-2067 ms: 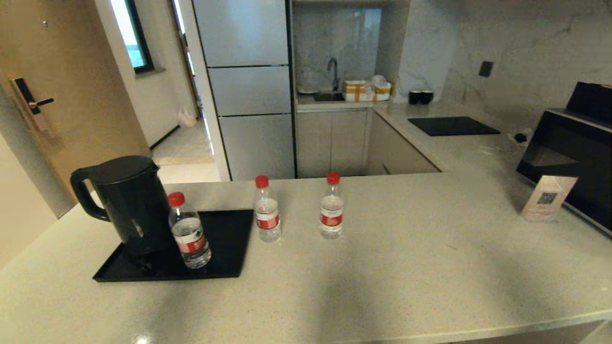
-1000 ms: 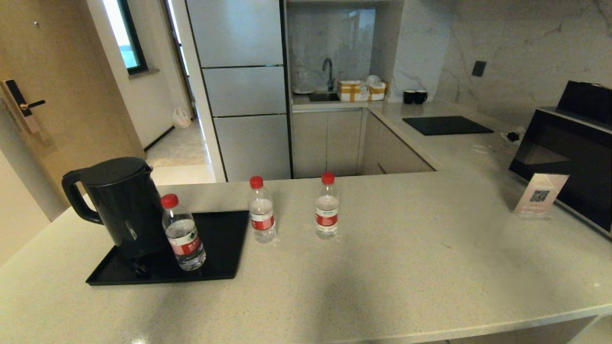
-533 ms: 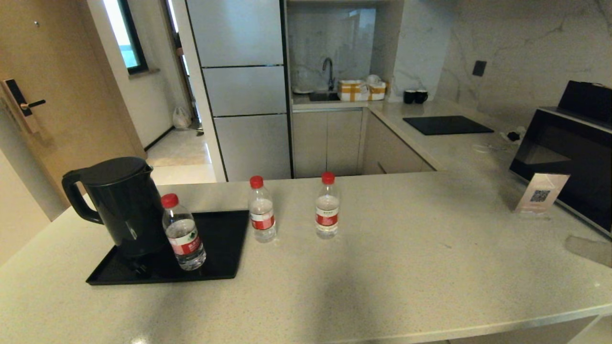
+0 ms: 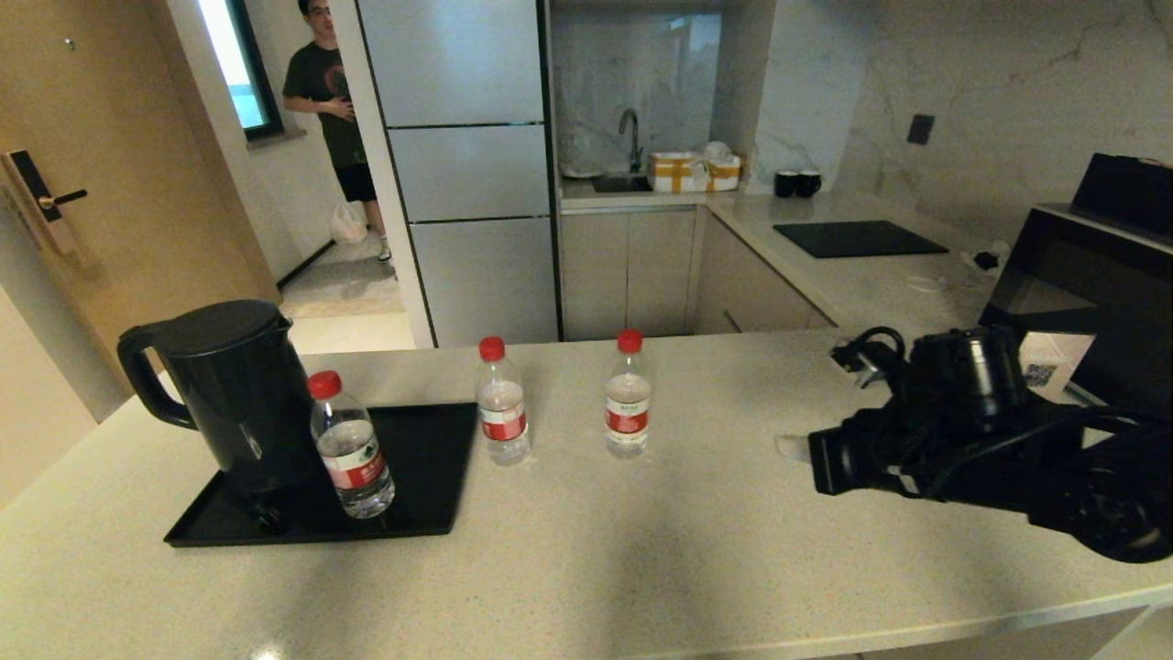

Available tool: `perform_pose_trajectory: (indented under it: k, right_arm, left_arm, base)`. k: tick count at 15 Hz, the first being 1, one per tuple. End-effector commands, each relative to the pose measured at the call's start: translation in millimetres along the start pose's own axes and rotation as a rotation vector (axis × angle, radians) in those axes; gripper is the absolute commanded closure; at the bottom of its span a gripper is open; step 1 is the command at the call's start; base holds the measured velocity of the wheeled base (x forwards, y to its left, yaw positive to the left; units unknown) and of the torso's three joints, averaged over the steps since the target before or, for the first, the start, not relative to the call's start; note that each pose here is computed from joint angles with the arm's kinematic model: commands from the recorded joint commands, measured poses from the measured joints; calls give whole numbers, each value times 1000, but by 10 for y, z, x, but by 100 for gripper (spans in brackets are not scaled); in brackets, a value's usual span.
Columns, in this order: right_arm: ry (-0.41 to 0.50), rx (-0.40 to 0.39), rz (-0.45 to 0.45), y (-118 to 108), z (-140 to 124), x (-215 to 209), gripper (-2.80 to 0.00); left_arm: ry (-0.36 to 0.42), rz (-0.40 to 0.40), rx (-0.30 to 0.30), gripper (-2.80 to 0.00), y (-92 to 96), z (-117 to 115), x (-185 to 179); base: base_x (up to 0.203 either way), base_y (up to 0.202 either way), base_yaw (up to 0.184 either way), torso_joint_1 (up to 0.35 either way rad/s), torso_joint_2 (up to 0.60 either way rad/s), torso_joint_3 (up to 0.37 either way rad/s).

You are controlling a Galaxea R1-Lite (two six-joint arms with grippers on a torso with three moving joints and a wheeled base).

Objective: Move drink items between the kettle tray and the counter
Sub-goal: Pick up the bottled water

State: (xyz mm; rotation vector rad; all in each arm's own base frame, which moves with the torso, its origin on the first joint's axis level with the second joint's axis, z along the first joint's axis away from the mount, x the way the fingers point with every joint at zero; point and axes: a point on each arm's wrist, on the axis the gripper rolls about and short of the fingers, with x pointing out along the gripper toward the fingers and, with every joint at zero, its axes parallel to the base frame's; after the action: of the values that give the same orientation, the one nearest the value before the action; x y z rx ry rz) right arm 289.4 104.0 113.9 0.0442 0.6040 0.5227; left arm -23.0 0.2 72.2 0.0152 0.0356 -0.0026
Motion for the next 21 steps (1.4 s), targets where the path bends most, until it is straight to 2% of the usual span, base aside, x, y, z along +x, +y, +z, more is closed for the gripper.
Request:
perform_pose_trajectory:
  k: [1,2,3,6,10,15,21]
  right_arm:
    - [26,-33,46,52,-36,424,0]
    - [39,-41,67,101,-43,462,0]
    - [38,-44,76,116,-33,487,-280]
    - [4,-57,105,166,87,556,-280]
    - [20,-86,140,266,21,734,-280]
    - [-39,-132,179,415,-32,1083,-280]
    - [-122,-159,156,434,196,1442,-280]
  left_arm:
    - [0,1,0,0,0,0,0]
    - [-1,1,0,0,0,-1,-1]
    - [0,1,0,0,0,0,0]
    - [0,1,0,0,0,-4,0]
    - [0,1,0,0,0,0,0]
    - [0,1,0,0,0,0,0]
    - [0,1,0,0,0,0,0]
  base:
    - [0,0,0,0,0,0]
    - [0,0,0,0,0,0]
    - [0,0,0,0,0,0]
    - [0,0,0,0,0,0]
    - [0,0,0,0,0,0]
    - [0,0,0,0,0,0]
    - [0,0,0,0,0,0]
